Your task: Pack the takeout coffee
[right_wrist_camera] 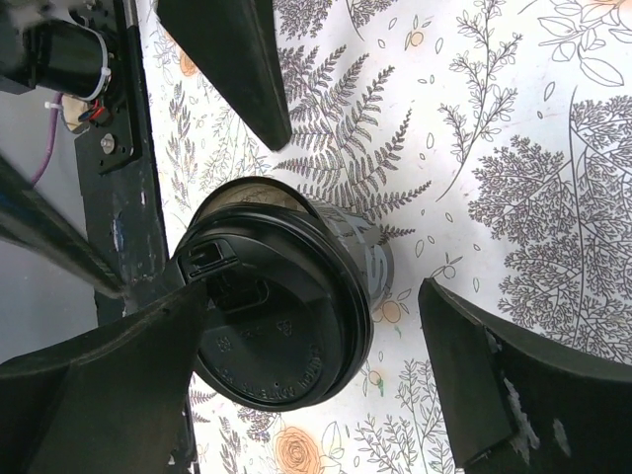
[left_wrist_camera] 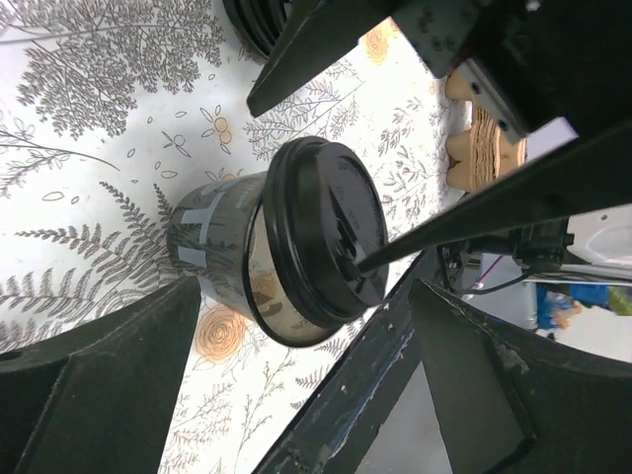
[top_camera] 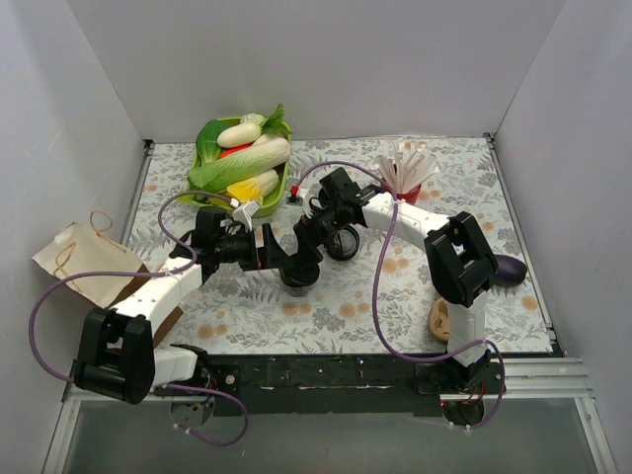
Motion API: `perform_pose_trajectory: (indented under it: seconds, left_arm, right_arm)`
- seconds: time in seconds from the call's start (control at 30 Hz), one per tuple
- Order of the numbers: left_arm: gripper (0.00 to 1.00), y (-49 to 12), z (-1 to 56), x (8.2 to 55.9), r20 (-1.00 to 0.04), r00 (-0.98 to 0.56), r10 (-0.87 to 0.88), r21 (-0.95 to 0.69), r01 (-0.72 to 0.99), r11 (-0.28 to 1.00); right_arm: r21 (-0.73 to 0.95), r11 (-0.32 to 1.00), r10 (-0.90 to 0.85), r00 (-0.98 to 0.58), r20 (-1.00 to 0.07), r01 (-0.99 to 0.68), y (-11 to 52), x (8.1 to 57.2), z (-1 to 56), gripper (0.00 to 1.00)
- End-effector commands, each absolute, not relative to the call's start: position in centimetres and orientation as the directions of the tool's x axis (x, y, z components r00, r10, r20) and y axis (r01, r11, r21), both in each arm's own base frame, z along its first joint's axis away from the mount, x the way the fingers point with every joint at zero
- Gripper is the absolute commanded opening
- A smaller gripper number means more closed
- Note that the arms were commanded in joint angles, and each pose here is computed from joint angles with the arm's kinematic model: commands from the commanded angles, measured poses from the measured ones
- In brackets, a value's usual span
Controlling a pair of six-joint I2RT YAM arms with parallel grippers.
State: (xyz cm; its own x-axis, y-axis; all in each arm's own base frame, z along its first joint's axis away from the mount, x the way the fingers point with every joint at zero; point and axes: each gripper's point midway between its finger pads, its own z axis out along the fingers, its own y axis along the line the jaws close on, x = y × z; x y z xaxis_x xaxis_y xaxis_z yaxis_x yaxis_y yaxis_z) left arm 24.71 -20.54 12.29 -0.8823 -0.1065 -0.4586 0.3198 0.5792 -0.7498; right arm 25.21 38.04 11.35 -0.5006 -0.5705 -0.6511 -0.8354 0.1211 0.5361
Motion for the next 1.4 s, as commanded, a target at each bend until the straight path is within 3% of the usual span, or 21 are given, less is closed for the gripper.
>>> perform_pose_trajectory:
  seconds: [0.0, 0.17, 0.4, 0.53, 0.9, 1.37]
  left_arm:
    - [0.87, -18.9, 15.8, 24.9, -0.622, -0.783, -0.008, -0.612, 0.479, 0.629]
    - [0.83, -16.4, 16.3, 25.2, -0.648, -0.755, 0.104, -0.469, 0.503, 0.726]
    - [0.34, -12.5, 10.8, 25.7, -0.463, -0.870, 0.170, -0.356, 0.358, 0.863]
    - [0.21, -13.1, 6.9, 25.0, -0.295, -0.936, 0.194, -0.421, 0.309, 0.853]
    - [0.22, -17.1, 7.7, 23.8, -0.286, -0.933, 0.220, -0.643, 0.357, 0.677]
    - [0.28, -17.8, 8.0, 23.7, -0.289, -0.933, 0.217, -0.680, 0.359, 0.640]
  right_arm:
    - [0.466, 0.075, -0.554, -0.425, -0.716, -0.882, 38.8, 25.3, 14.1, 0.96]
    - [0.457, 0.078, -0.562, -0.418, -0.714, -0.886, 38.9, 25.2, 13.8, 0.96]
    - [0.450, 0.072, -0.566, -0.408, -0.717, -0.890, 39.4, 25.3, 13.8, 0.97]
    - [0.443, 0.067, -0.568, -0.399, -0.720, -0.894, 39.8, 25.2, 13.8, 0.97]
    - [0.432, 0.052, -0.590, -0.377, -0.714, -0.900, 40.8, 24.6, 13.2, 0.97]
    - [0.442, 0.071, -0.603, -0.391, -0.695, -0.894, 41.3, 24.9, 12.4, 0.97]
